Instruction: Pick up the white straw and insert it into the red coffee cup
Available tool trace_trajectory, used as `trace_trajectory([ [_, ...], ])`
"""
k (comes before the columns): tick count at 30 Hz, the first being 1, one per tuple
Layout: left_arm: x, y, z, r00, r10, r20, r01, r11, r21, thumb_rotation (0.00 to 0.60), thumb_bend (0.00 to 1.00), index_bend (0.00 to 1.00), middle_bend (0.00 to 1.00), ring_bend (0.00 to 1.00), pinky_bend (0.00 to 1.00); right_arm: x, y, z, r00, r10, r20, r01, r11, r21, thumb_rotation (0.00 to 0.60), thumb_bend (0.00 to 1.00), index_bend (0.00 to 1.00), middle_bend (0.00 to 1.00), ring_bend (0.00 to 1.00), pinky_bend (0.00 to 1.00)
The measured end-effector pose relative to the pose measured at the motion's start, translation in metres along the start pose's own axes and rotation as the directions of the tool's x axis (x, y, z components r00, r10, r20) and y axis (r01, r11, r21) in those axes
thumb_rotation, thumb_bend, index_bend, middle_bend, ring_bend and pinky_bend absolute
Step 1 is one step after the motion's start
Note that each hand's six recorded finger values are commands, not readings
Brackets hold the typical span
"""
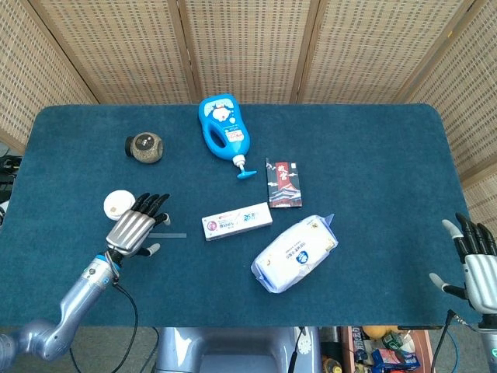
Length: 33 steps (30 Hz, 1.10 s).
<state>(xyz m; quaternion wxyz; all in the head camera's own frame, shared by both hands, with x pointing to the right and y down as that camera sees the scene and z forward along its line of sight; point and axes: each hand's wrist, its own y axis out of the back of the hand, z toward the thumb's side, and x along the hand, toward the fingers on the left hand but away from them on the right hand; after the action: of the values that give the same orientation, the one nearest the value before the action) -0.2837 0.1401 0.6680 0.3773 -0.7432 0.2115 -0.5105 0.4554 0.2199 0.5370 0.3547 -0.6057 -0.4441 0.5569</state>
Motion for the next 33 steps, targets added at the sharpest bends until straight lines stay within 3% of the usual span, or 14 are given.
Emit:
trace_trajectory([
  [7, 0.023, -0.026, 0.004, 0.998, -0.054, -0.038, 0.054, 0.998, 0.012, 0.600, 0.29, 0.39, 0.00, 0.00, 0.00, 0.000, 0.000, -0.001, 1.000, 0.006, -0.001, -0.006, 1.000, -0.012, 0.600, 0.00, 0.00, 0.00, 0.00, 0.00],
  [12, 0.032, -0.036, 0.008, 0.996, -0.072, -0.049, 0.073, 0.997, 0.015, 0.600, 0.30, 0.45, 0.00, 0.00, 0.00, -0.001, -0.001, -0.002, 1.000, 0.012, 0.000, -0.012, 1.000, -0.015, 0.600, 0.00, 0.00, 0.00, 0.00, 0.00],
  [33, 0.052, -0.042, 0.024, 0.992, -0.090, -0.083, 0.094, 0.994, 0.047, 0.600, 0.35, 0.47, 0.00, 0.00, 0.00, -0.003, -0.003, -0.005, 1.000, 0.031, 0.005, -0.031, 0.999, -0.024, 0.600, 0.00, 0.00, 0.00, 0.00, 0.00],
])
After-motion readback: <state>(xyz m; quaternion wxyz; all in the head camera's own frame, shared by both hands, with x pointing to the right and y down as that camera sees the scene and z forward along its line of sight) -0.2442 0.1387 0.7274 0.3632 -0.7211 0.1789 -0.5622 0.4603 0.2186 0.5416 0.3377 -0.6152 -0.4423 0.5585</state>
